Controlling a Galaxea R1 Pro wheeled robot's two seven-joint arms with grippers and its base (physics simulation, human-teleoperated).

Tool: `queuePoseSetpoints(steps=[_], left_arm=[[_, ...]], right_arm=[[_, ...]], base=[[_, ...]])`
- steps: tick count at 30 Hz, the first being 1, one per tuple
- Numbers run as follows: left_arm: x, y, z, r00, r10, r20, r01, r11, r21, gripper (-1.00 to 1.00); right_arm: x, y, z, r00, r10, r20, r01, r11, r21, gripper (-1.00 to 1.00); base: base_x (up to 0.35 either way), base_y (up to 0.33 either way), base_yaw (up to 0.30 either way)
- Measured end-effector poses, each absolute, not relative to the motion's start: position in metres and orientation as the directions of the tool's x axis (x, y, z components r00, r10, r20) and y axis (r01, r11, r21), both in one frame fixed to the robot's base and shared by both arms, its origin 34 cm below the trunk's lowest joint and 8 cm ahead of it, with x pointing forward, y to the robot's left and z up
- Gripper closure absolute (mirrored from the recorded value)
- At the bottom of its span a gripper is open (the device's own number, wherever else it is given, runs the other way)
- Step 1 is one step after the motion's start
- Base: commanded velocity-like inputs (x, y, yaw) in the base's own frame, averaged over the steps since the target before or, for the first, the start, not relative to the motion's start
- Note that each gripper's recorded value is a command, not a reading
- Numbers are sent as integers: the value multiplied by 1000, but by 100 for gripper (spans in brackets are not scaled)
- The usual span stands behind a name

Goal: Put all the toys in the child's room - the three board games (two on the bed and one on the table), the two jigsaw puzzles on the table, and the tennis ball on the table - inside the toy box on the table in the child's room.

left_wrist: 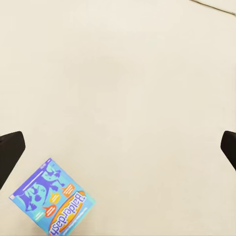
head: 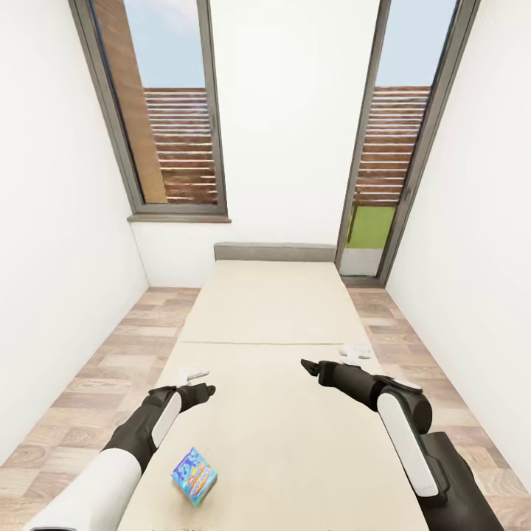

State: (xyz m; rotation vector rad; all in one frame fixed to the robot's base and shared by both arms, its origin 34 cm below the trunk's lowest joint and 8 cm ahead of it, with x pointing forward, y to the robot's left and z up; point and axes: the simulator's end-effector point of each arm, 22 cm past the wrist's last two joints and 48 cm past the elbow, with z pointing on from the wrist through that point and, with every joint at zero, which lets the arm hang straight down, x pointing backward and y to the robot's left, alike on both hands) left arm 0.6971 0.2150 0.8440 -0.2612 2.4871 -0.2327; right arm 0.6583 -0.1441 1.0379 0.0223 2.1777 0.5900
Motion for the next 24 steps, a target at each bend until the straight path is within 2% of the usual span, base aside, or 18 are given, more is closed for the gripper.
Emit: queuePoseSetpoints(steps=[3,7,16,24], left_arm=[[696,215,841,-791,-241,-562,-133,965,-226,-100],[696,215,838,-794,-241,-558,-133,965,-227,-100],[694,216,830,-799,-240,-551,-135,965,-225,-100],[694,215,825,-802,-242,-546,-137,965,-226,-100]], right_arm=[[656,-141,1036,-648,222,-728,-200,873,444,-100],[648,-127,1046,-668,241,-704,-272,801,533,-100],[636,-142,1096,-664,388,-639,-383,557,737,-100],[636,-141,1097,-662,398,-635,-398,531,748,-100]], base=[[0,0,0],[0,0,0],[0,0,0],[0,0,0]])
